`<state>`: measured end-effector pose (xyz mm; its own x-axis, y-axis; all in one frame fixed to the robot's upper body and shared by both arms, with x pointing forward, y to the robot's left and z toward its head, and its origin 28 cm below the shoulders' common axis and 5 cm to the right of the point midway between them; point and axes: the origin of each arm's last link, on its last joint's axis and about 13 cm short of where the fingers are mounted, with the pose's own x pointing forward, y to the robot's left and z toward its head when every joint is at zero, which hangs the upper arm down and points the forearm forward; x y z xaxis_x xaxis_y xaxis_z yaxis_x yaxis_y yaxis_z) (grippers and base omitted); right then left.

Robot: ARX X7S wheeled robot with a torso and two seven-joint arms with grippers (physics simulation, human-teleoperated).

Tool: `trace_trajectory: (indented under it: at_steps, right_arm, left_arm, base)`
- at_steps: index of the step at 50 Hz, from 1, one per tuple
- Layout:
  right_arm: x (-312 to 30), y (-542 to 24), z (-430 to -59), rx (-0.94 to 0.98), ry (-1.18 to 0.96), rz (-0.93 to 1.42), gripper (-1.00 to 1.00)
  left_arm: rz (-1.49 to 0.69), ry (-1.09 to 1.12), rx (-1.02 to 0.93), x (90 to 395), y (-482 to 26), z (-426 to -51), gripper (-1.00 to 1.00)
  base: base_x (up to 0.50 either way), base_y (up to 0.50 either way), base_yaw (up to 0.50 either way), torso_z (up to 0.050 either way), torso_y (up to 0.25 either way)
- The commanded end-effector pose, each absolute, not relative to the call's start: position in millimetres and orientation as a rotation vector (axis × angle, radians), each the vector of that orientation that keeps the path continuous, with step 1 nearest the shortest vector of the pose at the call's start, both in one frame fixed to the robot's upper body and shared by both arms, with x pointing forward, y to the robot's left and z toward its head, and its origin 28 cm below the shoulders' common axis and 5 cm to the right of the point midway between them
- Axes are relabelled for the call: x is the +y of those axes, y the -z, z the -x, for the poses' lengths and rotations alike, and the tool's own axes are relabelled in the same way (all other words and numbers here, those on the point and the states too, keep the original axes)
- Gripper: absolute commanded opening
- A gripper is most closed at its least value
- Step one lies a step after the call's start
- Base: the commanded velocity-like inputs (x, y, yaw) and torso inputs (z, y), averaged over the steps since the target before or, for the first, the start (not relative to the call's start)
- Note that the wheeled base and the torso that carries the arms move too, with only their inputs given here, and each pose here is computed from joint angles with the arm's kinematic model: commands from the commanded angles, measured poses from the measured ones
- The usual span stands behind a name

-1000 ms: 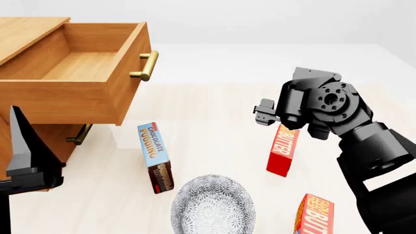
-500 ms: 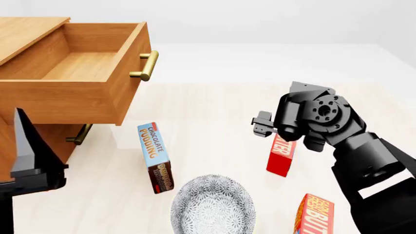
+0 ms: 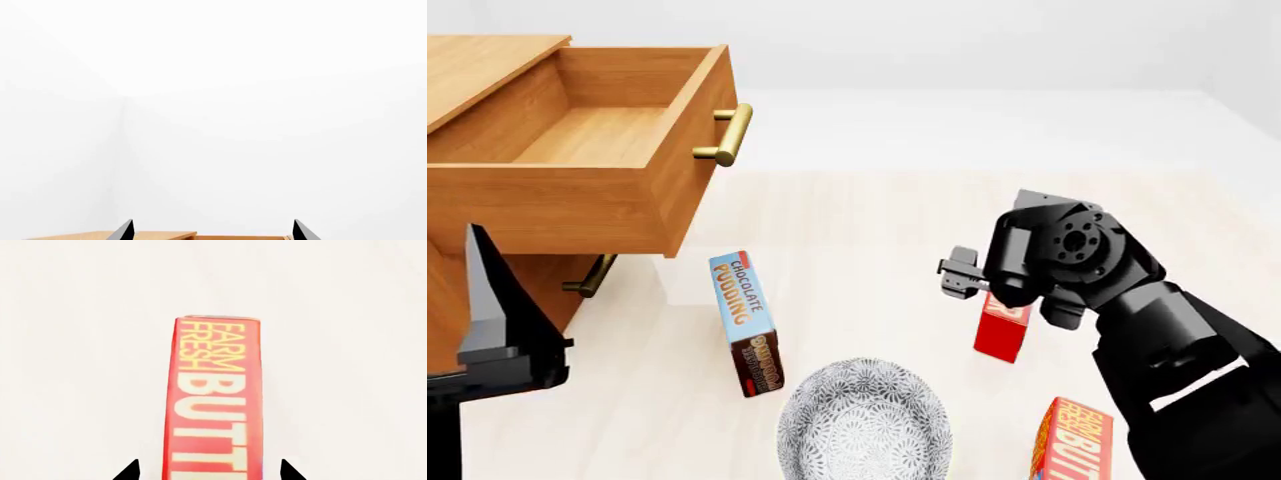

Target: Put the butter at the front in the top drawer of the cabinet and close it.

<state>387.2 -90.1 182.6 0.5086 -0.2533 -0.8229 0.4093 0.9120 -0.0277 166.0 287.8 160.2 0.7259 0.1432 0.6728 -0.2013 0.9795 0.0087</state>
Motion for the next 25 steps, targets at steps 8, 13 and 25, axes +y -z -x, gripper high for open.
trace_trajectory:
  at_steps: [8, 13, 25]
  right_arm:
    - [-88.1, -171.8, -389.0, 0.987, 0.390, -0.189, 1.00]
    - [-87.5, -168.7, -388.9, 0.995, 0.385, -0.194, 1.00]
    - [-90.7, -163.2, -386.7, 1.003, 0.392, -0.215, 1.00]
  left_arm:
    - [-0.081, -0.190, -0.728, 286.9, -159.2, -165.5, 1.00]
    - [-0.080, -0.189, -0.727, 286.7, -159.0, -165.5, 1.00]
    - [-0.080, -0.186, -0.722, 285.9, -156.9, -164.4, 1.00]
  base:
    - [0.00, 0.00, 0.00, 0.000, 0.000]
    - [0.00, 0.00, 0.00, 0.000, 0.000]
    - [0.00, 0.00, 0.00, 0.000, 0.000]
